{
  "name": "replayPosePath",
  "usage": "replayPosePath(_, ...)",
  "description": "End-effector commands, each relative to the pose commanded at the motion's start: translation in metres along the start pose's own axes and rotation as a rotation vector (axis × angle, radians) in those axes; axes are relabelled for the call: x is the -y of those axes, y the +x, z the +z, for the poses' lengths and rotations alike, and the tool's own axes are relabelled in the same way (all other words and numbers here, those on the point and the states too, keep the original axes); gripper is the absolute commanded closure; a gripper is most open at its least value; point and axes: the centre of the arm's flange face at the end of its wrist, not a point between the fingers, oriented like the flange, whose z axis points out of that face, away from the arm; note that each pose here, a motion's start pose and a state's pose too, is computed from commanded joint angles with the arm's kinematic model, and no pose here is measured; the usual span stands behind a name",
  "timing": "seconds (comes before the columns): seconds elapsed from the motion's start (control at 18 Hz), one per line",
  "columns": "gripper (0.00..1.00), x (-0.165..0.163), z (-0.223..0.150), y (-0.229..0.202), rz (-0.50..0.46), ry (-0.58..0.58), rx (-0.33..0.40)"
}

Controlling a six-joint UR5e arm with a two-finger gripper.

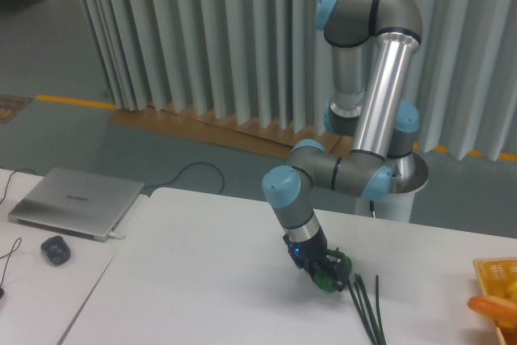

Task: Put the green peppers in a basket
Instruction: 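Close the gripper on the green pepper's stem end, then lift the pepper and carry it toward the orange basket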

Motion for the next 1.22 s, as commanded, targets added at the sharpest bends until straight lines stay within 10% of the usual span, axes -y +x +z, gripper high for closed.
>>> replayPosePath(0.5, 0.4, 0.003, -0.009, -0.019, -0.031, 0.02, 0.002)
replayPosePath(1.22, 0.4, -0.05, -0.035, -0.193, -0.209, 0.076, 0.013)
